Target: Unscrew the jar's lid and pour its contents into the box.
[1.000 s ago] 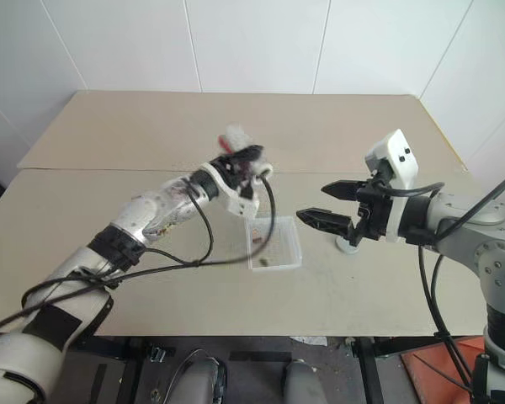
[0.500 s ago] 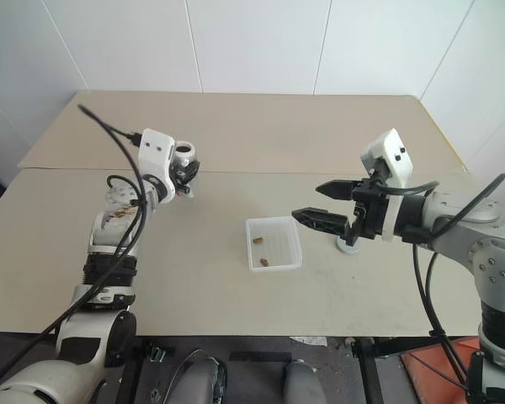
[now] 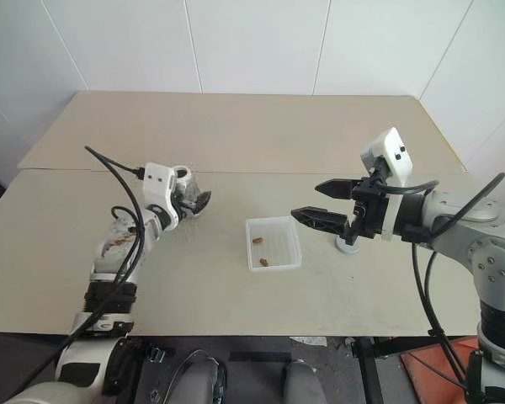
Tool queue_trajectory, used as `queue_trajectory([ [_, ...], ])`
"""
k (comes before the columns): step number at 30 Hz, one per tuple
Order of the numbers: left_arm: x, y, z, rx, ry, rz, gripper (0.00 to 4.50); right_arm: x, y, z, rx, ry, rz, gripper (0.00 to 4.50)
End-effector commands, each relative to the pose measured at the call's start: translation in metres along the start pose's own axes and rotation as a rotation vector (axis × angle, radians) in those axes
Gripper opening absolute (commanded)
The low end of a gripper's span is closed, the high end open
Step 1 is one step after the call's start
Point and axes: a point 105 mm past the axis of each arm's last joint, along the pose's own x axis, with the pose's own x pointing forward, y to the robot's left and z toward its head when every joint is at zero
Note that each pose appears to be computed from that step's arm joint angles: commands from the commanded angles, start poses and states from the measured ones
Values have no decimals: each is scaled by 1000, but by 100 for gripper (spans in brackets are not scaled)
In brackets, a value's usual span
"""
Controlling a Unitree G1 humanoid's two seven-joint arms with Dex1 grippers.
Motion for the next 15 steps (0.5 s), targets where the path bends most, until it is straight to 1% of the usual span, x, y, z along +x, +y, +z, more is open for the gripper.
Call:
queue_trajectory([
  [1, -14, 4, 24, 74, -76, -5, 445, -2, 4, 10, -47, -40, 11, 450],
  [5, -40, 3, 28, 155, -65, -90, 445, -2, 4, 9, -51, -34, 10, 450],
  [8, -72, 10, 26, 187, -5, -145, 445, -4, 3, 6, -52, -21, 1, 450],
  [11, -101, 17, 30, 214, 31, -207, 445, -8, 1, 4, -53, -12, -9, 450],
  [13, -127, 13, 35, 289, 25, -352, 445, -12, 1, 2, -61, -7, -13, 450],
  [15, -148, 21, 41, 338, 12, -434, 445, -14, 0, 2, -66, -8, -14, 450],
])
